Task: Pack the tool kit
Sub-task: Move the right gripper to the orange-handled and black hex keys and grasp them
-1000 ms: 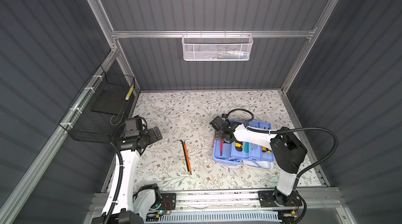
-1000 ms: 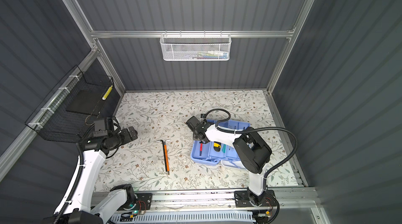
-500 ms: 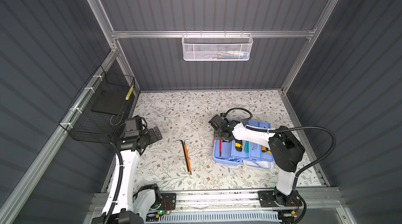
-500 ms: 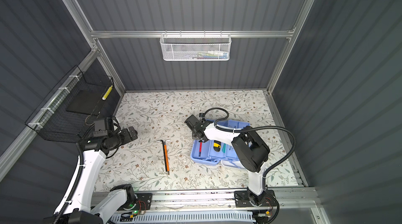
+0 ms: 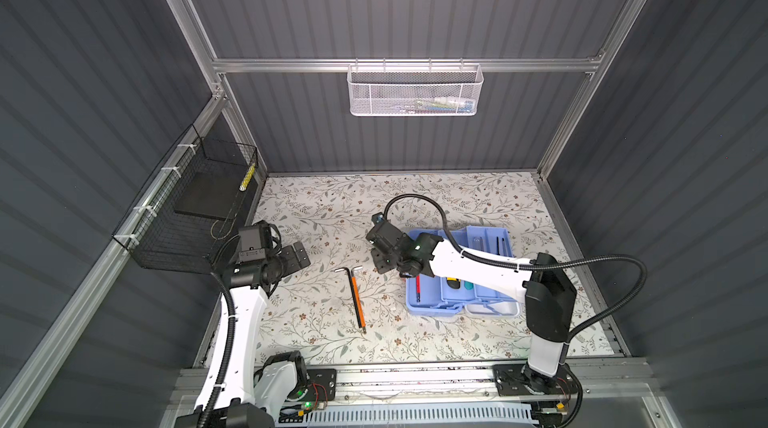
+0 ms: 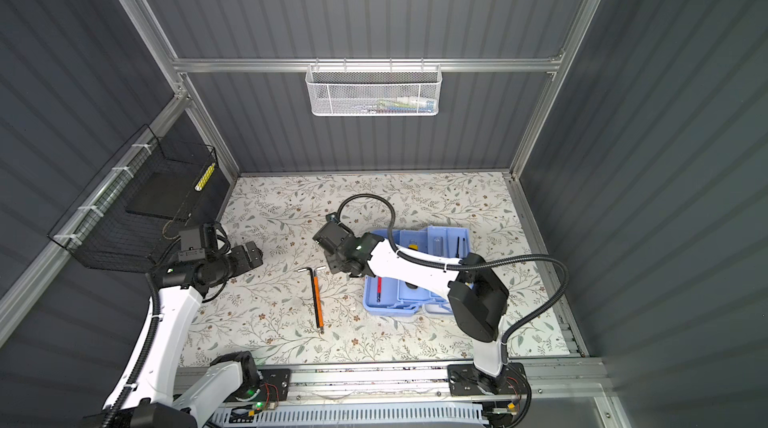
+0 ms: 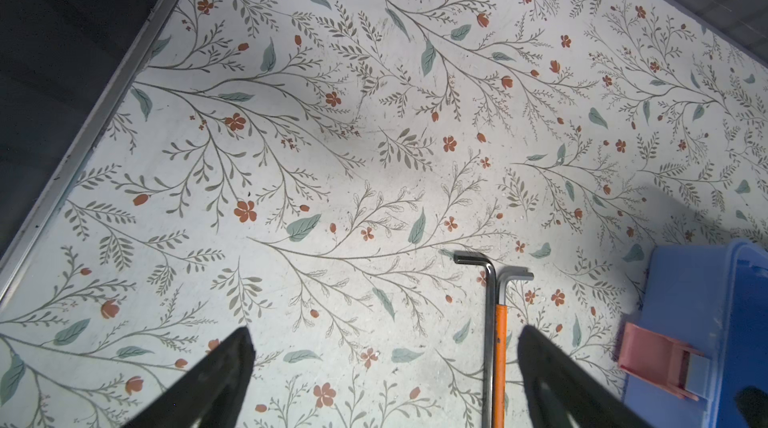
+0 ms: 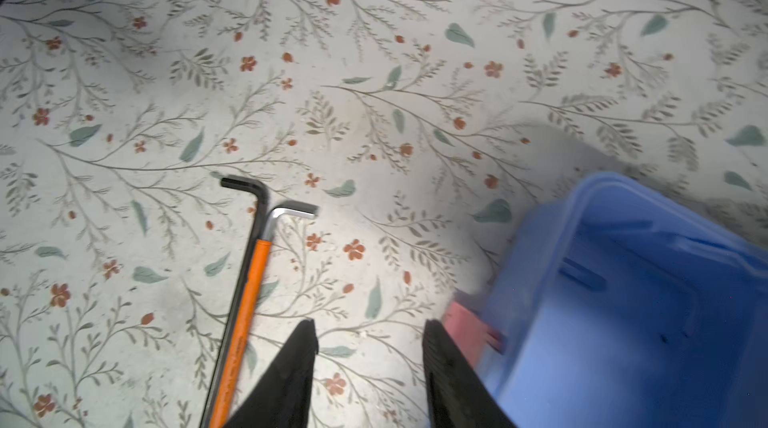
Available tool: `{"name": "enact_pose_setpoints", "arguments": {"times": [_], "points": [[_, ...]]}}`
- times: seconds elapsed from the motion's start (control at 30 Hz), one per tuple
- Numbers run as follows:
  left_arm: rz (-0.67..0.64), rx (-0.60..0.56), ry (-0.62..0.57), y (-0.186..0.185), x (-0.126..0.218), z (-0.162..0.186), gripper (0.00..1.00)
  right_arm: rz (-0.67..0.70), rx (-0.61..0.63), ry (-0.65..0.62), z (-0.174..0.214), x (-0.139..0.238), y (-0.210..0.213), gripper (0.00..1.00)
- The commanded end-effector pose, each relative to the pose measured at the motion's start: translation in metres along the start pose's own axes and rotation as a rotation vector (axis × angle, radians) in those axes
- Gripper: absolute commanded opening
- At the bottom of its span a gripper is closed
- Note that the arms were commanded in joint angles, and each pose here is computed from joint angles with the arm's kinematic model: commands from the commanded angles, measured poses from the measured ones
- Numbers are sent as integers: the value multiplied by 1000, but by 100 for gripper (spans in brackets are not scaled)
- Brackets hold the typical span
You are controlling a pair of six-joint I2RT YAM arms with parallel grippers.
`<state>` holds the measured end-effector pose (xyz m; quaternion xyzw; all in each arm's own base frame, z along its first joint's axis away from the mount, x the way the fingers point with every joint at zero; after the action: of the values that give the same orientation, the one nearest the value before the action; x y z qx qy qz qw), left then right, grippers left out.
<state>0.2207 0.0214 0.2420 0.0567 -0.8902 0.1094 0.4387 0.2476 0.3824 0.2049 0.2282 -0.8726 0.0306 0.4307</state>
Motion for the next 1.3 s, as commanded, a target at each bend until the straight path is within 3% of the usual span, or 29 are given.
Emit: {"name": "enact_pose_setpoints", "arguments": {"times": [0.0, 0.13, 0.47, 1.17, 1.27], "points": [[-9, -8, -32, 2, 6, -4, 99, -125, 61, 74, 16, -20, 30, 46], [-9, -8, -30, 2, 6, -4, 99, -184, 70, 168, 29, -45, 47, 46], [11, -17, -24, 0, 4, -5, 100, -128, 137, 331, 50, -83, 55, 42], [4, -15, -23, 1, 4, -4, 99, -62, 137, 392, 69, -106, 48, 35], [3, -15, -23, 1, 4, -4, 100, -66, 129, 362, 62, -98, 48, 40]]}}
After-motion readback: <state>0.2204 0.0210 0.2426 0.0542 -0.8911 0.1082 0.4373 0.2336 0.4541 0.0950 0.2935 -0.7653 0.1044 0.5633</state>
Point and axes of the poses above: each gripper's point midway between its finger pads, its own x axis back along the fingers, its own y axis along the line the jaws close on, z = x × y, the point moved 8 cm from there along x, back along the fingers, and after that the axes turned 7 degrees about -x, right-handed, at the moved point
